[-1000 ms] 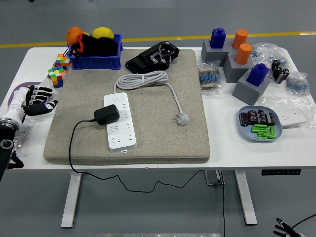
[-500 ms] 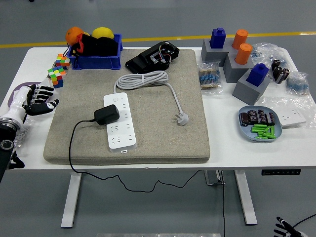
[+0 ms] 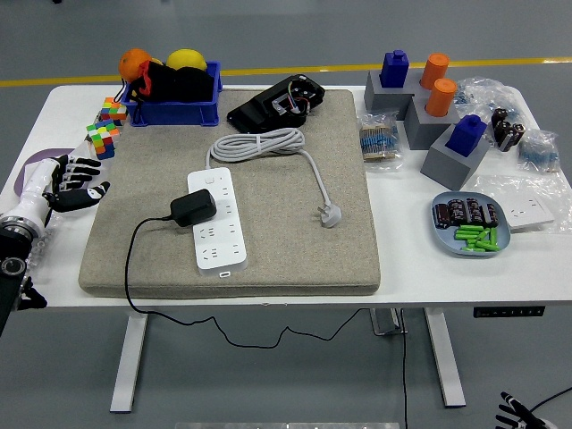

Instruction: Press the white button,pick up the black plug,place it near the board,insert it into the board

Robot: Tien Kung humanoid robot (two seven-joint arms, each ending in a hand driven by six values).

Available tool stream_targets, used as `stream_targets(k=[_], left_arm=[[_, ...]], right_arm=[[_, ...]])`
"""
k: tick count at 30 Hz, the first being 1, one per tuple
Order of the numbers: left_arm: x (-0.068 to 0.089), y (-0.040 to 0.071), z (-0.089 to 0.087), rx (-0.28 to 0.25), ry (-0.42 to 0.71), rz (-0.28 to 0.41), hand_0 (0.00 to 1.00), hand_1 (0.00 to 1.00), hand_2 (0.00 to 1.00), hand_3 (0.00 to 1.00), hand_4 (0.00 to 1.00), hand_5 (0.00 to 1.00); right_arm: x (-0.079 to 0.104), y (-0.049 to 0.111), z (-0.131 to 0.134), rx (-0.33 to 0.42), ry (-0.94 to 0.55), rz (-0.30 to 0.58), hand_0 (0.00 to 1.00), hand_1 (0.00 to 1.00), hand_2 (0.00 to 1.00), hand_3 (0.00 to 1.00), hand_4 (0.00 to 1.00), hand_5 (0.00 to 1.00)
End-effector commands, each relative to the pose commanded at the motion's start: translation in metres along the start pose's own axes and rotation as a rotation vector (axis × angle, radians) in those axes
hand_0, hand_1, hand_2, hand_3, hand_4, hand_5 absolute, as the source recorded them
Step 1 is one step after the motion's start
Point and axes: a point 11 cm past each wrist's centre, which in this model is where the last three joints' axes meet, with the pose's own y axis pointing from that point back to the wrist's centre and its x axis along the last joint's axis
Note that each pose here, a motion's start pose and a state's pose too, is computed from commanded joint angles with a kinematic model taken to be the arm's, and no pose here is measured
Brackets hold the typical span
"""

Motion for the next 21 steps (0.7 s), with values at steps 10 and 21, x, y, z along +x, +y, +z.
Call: stream_targets(k=[10, 21], left_arm=[[0.0052, 0.0025, -0.0022, 0.007, 0.012, 0.01, 0.749, 0.718, 0.65, 0.61, 0.728, 0.002], [0.004, 0.0034, -0.0004, 0.0, 0.018, 0.01, 0.749, 0.718, 0.649, 0.61, 0.728, 0.002]], right_arm=[[0.0009, 0.0002, 0.001, -0.001, -0.001, 0.002, 0.804, 0.706, 0.686, 0.654, 0.757, 0.573], [-0.0003, -0.0001, -0.0006, 0.003, -0.005, 0.0, 0.804, 0.706, 0.687, 0.654, 0.758, 0.574]])
